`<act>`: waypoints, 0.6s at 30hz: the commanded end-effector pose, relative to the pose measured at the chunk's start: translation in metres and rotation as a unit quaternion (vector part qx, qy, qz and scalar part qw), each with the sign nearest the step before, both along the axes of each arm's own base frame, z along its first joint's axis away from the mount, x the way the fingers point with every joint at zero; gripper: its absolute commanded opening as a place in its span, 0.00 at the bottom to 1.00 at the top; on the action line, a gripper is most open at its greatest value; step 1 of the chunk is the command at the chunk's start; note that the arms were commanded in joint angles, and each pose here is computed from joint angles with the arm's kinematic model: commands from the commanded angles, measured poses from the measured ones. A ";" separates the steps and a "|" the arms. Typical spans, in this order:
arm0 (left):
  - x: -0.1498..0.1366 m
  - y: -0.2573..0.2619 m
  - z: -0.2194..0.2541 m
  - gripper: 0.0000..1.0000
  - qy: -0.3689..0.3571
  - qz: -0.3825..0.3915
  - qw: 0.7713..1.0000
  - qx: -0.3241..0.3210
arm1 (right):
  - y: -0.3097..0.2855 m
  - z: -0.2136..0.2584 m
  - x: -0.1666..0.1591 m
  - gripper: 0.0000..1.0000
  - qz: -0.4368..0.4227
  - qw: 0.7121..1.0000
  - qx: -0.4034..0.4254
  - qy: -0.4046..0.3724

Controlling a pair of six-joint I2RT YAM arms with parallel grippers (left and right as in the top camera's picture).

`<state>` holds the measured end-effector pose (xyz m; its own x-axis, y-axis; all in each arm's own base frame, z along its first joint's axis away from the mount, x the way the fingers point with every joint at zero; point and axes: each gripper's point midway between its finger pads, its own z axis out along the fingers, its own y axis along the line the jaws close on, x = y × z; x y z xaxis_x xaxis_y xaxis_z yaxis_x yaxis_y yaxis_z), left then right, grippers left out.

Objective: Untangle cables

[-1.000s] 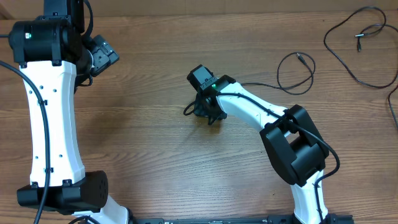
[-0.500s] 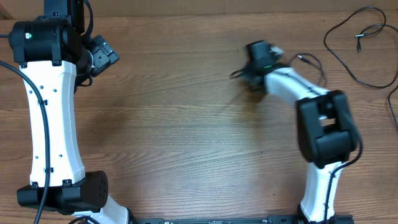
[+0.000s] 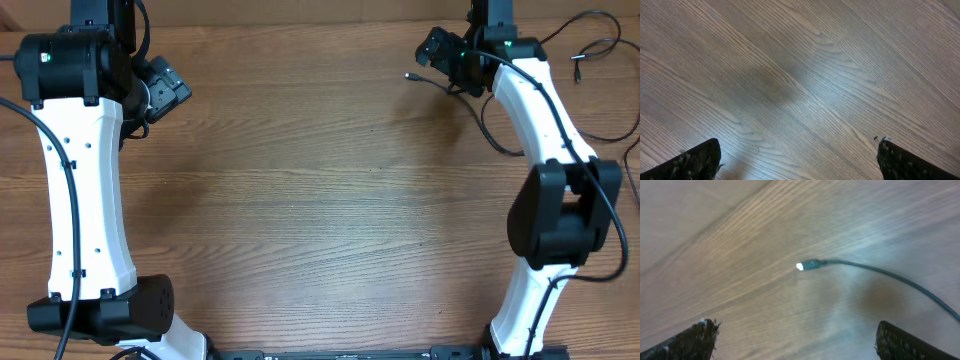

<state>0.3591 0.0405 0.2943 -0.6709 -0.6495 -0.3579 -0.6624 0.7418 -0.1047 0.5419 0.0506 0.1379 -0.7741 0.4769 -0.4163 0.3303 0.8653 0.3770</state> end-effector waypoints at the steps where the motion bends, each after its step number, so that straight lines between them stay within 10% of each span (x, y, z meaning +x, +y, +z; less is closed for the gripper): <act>1: 0.002 -0.001 -0.001 1.00 0.001 -0.001 1.000 0.004 | -0.067 0.012 -0.020 1.00 -0.118 0.987 -0.103 0.025; 8: 0.002 -0.001 -0.001 0.99 0.001 -0.001 1.000 0.004 | -0.122 0.002 -0.074 1.00 -0.150 0.970 -0.146 0.121; 18: 0.002 -0.001 -0.001 0.99 0.001 -0.001 1.000 0.004 | -0.065 0.179 -0.170 1.00 -0.043 0.998 -0.043 -0.030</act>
